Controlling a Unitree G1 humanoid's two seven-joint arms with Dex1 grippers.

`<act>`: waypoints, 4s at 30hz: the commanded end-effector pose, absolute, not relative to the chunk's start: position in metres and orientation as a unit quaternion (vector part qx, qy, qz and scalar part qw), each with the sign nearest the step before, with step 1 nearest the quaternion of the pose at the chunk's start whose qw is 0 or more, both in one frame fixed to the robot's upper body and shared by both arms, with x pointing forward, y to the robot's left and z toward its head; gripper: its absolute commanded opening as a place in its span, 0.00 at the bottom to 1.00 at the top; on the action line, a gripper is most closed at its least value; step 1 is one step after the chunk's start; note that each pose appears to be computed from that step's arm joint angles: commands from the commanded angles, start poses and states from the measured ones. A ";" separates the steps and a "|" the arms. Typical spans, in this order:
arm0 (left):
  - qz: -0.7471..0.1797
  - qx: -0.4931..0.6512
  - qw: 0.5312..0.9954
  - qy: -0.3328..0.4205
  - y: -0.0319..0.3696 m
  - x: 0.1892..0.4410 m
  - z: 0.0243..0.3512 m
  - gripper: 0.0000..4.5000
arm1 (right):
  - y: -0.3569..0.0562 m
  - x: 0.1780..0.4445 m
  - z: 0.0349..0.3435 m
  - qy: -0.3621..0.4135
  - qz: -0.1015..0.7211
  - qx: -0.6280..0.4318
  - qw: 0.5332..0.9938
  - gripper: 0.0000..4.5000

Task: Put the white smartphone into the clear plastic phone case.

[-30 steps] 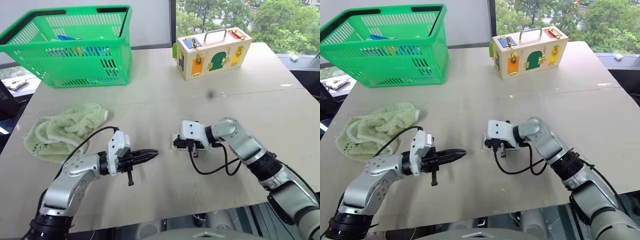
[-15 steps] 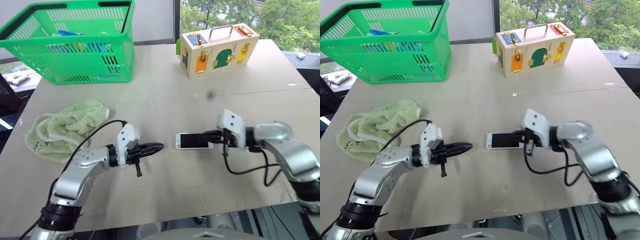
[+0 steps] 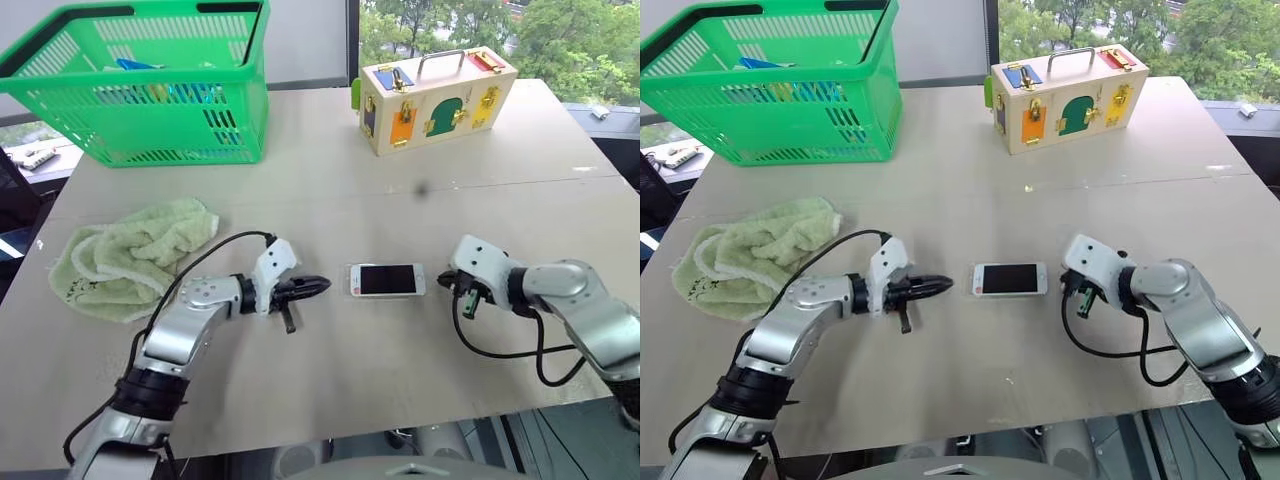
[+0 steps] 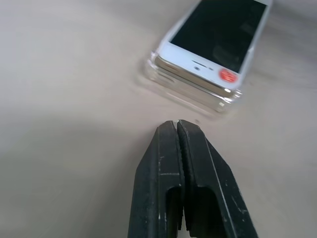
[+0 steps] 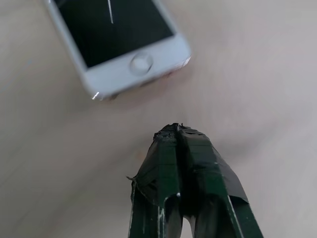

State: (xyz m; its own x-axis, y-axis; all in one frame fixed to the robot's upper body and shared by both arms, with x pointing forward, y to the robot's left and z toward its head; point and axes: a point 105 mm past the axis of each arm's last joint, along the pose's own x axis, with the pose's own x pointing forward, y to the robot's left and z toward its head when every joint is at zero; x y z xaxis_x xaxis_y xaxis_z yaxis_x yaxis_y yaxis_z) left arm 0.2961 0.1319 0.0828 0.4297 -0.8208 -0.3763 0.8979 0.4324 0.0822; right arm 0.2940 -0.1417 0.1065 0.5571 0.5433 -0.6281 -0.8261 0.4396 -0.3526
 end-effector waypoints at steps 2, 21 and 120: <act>-0.525 0.152 0.826 0.137 0.118 0.296 0.080 0.02 | -0.121 0.300 0.112 0.186 0.448 -0.362 0.796 0.00; -0.541 0.141 0.819 0.129 0.110 0.291 0.080 0.02 | -0.061 0.291 0.104 0.136 0.537 -0.371 0.745 0.00; -0.572 0.125 0.798 0.142 0.104 0.298 0.080 0.02 | -0.092 0.310 0.052 0.365 0.463 -0.192 0.785 0.00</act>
